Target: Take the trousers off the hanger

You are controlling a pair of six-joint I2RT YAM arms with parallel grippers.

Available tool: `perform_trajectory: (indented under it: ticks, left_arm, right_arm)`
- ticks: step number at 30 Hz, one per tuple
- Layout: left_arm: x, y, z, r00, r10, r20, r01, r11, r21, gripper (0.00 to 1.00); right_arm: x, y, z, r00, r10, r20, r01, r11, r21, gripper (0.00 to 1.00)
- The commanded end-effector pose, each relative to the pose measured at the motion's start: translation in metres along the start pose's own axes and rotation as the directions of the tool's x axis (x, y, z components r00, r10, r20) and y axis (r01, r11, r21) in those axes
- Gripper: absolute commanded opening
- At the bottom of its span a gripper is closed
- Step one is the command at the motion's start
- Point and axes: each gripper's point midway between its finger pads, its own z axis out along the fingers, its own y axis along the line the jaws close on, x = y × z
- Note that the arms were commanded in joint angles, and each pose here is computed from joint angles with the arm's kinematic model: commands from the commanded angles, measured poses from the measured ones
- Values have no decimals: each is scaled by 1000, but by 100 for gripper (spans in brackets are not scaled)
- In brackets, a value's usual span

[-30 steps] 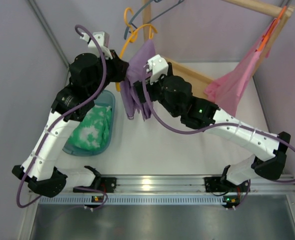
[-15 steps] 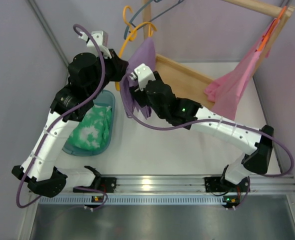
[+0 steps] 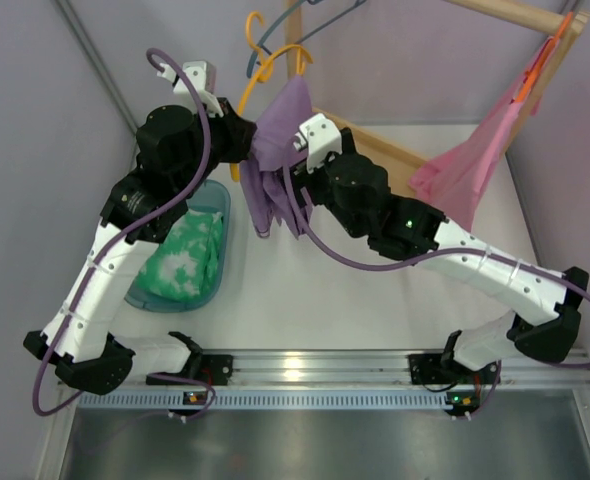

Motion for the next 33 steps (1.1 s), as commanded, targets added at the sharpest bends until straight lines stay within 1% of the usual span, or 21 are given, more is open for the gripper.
perform_trajectory:
  ticks: [1, 7, 11, 16, 18, 19, 20, 22, 23, 25, 26, 27, 33]
  left_arm:
    - [-78, -24, -25, 967, -63, 247, 39, 994, 102, 0]
    - [-80, -22, -25, 966, -65, 252, 43, 995, 95, 0]
    - [-79, -22, -25, 966, -68, 250, 45, 994, 95, 0]
    - [-80, -22, -25, 965, -68, 254, 45, 995, 93, 0]
    - [-81, -22, -26, 965, -66, 254, 43, 995, 93, 0]
    - [-80, -21, -26, 965, -62, 254, 41, 995, 90, 0]
    - [-81, -21, -26, 965, -61, 256, 40, 995, 87, 0]
    - [-81, -20, -27, 965, -59, 257, 38, 996, 85, 0]
    - [-82, -20, -28, 964, -58, 261, 37, 996, 83, 0]
    - [-81, -18, -28, 964, -54, 261, 36, 996, 76, 0]
    - [-81, -18, -28, 964, -51, 262, 33, 997, 74, 0]
    - [-80, -17, -27, 965, -49, 259, 32, 997, 69, 0]
    - [-74, -14, -21, 969, -35, 246, 22, 998, 53, 0]
  right_arm:
    - [-2, -8, 3, 999, 30, 17, -30, 999, 36, 88]
    - [2, 5, 17, 1000, 18, 13, -18, 1000, 17, 86]
    - [8, 3, 22, 1000, -7, -1, 7, 999, 44, 84]
    - [15, 13, 29, 1000, -19, -20, 20, 1000, 10, 83]
    - [19, 12, 32, 999, -26, -25, 26, 999, 29, 79]
    - [21, 8, 33, 999, -34, -35, 36, 998, 56, 75]
    - [21, 6, 34, 998, -45, -38, 47, 996, 70, 62]
    - [20, -4, 33, 998, -53, -42, 58, 991, 123, 46]
    - [17, -9, 31, 997, -60, -39, 65, 987, 144, 33]
    - [10, -21, 26, 997, -66, -35, 71, 978, 197, 19]
    - [7, -26, 24, 996, -78, -34, 84, 974, 211, 3]
    - [3, -31, 21, 997, -78, -28, 83, 970, 228, 0]
    - [-18, -52, 5, 994, -109, -12, 108, 948, 299, 0]
